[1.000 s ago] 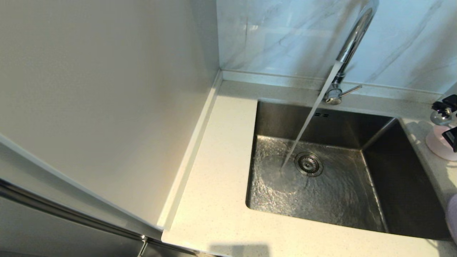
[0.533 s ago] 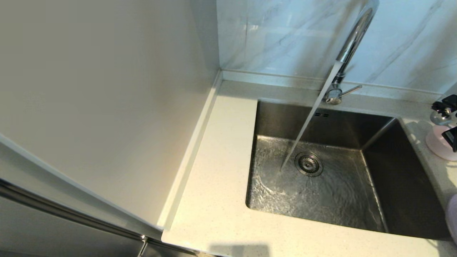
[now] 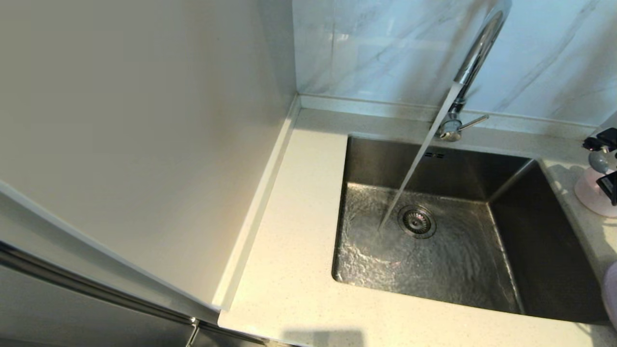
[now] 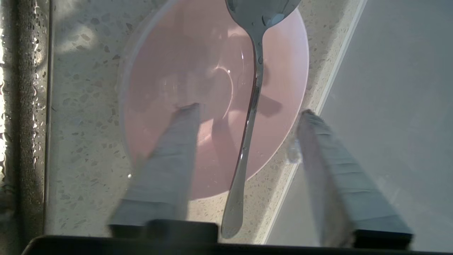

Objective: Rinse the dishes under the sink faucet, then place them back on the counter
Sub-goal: Place the spoon on the bowl

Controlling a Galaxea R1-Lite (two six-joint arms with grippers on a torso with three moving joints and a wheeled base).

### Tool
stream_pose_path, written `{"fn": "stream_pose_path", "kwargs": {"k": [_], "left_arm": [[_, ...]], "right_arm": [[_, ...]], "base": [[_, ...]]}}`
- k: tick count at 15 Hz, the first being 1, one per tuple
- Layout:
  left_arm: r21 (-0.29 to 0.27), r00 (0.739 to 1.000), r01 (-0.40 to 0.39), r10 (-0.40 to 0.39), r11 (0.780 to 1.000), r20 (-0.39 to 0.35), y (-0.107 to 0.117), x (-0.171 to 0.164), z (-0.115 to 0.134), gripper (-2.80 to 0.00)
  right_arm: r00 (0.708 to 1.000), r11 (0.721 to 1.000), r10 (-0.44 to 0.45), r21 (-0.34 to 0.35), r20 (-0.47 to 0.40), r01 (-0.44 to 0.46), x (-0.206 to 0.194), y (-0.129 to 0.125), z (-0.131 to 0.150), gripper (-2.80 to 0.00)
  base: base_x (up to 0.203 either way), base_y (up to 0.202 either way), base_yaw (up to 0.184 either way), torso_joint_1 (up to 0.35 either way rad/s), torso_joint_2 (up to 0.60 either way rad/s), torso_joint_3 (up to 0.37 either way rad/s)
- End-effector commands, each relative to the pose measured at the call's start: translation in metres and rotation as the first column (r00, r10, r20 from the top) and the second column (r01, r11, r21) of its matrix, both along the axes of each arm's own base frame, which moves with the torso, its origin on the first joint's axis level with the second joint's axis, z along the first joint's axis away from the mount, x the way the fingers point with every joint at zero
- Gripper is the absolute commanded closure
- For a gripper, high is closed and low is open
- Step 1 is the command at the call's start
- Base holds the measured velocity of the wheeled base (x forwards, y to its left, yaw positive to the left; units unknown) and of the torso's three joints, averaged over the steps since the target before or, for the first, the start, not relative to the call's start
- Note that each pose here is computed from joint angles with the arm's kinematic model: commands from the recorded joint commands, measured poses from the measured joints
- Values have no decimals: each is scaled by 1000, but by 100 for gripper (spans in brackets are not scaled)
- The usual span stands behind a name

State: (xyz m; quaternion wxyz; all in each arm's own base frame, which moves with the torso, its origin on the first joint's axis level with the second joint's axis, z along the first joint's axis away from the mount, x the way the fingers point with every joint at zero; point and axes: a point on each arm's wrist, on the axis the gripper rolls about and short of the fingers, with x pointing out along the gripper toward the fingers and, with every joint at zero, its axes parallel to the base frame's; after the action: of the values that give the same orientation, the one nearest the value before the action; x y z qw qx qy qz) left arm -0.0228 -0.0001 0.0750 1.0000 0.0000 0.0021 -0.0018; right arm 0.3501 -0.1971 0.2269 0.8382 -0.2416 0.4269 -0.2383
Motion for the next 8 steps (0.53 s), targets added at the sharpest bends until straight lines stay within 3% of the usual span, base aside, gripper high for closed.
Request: {"fn": "stream_pose_path", "kwargs": {"k": [1,8], "left_arm": [[0,1000,1,-1,1000,0,0,0,0,0],[0,1000,1,-1,1000,0,0,0,0,0]], "right_arm": [[1000,1000,1,-6,5,-1,-1,0,3,-280],[999,1000,-6,-3,50,6,-9,5,17,-280]], "base": [[0,0,0,0,0,0],[0,0,0,0,0,0]]}}
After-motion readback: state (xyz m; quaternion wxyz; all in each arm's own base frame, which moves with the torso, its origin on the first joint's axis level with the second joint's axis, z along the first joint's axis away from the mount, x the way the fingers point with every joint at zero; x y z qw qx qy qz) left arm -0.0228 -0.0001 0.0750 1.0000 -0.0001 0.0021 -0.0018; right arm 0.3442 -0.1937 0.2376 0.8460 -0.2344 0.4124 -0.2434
